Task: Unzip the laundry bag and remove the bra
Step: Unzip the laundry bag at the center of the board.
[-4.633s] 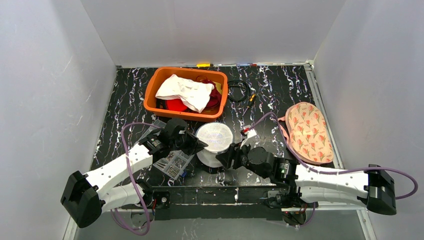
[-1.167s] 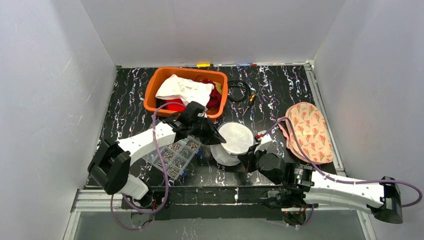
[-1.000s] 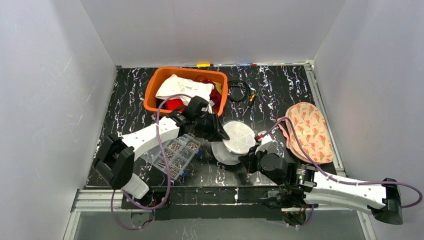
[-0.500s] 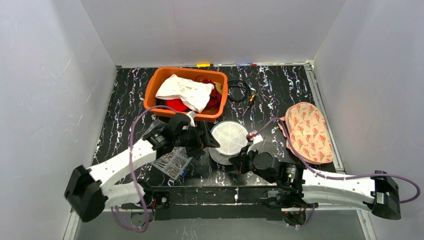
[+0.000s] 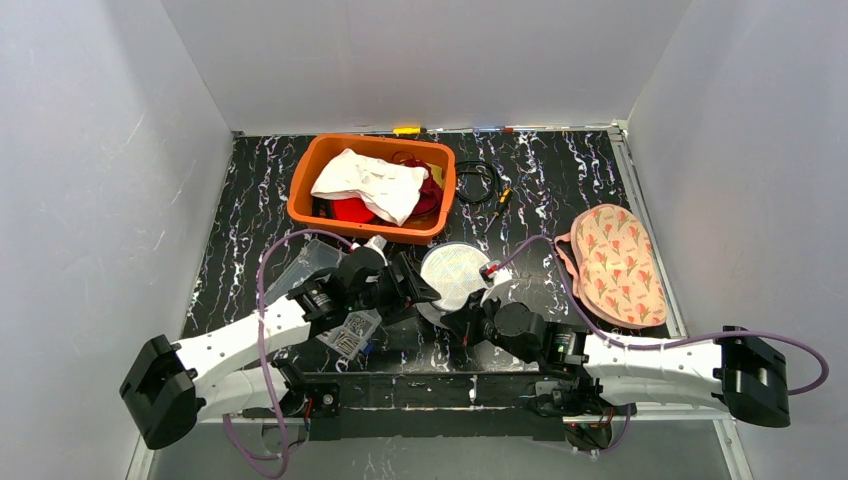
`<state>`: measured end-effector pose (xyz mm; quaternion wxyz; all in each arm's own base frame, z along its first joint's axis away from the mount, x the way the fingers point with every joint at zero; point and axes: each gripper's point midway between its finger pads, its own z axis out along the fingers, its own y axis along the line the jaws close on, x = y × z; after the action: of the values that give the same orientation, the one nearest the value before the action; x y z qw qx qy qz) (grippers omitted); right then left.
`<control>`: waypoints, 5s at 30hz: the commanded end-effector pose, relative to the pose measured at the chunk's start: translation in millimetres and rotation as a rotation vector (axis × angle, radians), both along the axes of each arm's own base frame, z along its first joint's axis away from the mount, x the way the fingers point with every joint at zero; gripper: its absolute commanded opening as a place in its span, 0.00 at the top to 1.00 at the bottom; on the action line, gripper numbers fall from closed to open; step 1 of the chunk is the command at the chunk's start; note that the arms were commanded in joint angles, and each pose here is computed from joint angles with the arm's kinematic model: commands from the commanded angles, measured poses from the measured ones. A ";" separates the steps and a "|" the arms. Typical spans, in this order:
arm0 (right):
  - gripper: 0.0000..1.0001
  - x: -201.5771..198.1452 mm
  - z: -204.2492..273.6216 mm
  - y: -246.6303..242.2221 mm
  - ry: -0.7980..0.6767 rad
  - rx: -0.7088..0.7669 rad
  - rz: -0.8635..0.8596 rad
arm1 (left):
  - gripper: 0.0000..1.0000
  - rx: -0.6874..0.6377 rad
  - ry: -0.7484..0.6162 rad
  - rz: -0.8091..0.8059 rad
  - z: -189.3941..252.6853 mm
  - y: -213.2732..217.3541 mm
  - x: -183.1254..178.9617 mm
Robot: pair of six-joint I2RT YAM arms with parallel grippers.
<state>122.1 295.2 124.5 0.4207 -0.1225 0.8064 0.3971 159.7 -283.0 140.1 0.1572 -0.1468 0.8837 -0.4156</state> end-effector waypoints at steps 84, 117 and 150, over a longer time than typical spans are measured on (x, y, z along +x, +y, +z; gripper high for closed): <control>0.99 -14.8 33.7 3.9 -0.051 0.039 0.089 | 0.02 -0.040 -0.056 -0.030 -4.6 29.3 -8.9; 0.99 -16.2 29.4 -4.1 -0.042 -0.018 0.087 | 1.00 0.125 -0.071 -0.008 -12.9 4.3 24.7; 0.99 -14.4 22.9 -27.9 -0.042 -0.037 0.041 | 0.31 0.084 -0.101 -0.233 10.8 6.9 16.4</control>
<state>110.7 245.1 135.1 0.4267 -0.1598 0.8227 0.3399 187.5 -282.6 137.6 0.1627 -0.0207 0.9068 -0.3883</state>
